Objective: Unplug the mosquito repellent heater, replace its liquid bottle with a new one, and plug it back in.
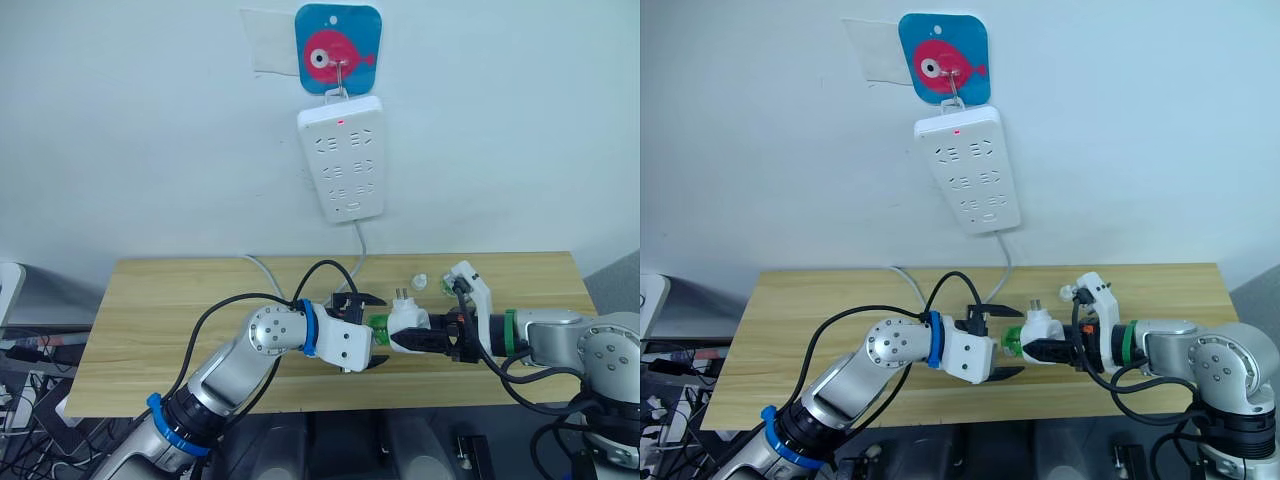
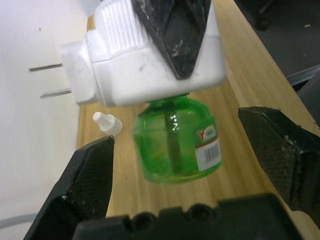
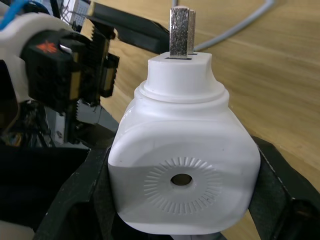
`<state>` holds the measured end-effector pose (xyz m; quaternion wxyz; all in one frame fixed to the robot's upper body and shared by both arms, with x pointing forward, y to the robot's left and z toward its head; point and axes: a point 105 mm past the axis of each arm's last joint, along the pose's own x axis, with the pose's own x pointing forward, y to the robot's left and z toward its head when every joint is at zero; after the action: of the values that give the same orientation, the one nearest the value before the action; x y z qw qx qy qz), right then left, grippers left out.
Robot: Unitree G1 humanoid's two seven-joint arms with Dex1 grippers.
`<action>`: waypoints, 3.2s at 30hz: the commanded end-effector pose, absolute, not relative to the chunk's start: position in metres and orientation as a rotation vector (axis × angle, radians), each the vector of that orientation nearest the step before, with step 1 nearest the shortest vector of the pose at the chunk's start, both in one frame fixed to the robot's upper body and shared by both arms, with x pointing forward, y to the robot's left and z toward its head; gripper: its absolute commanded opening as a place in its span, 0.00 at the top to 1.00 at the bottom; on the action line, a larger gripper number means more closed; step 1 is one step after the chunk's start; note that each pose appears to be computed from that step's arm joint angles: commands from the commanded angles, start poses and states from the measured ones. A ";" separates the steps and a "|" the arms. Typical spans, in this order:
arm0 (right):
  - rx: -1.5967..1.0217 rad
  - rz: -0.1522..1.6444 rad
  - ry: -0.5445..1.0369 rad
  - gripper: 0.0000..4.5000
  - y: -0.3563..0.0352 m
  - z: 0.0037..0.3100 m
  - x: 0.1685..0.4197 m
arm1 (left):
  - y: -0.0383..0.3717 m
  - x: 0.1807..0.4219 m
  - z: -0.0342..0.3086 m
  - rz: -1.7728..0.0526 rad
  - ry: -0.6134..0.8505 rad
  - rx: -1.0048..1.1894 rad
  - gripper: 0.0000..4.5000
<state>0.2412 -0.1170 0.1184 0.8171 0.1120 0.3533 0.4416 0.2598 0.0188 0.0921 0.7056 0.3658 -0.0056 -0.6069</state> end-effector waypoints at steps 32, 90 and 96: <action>0.370 0.927 0.771 0.34 -0.105 0.128 0.229 | 0.013 0.254 0.090 -1.350 -0.021 0.868 0.50; 0.336 0.594 0.074 0.02 -0.082 0.175 0.227 | -0.006 0.255 0.133 -1.362 -0.060 -0.130 0.50; 0.342 0.558 0.061 0.10 -0.087 0.176 0.229 | -0.008 0.253 0.133 -1.363 -0.065 -0.119 0.50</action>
<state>0.2303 -0.0837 0.1691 0.9432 0.1682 0.0491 0.2822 0.2604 -0.0031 0.1215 0.7827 -0.0603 -0.0012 -0.6194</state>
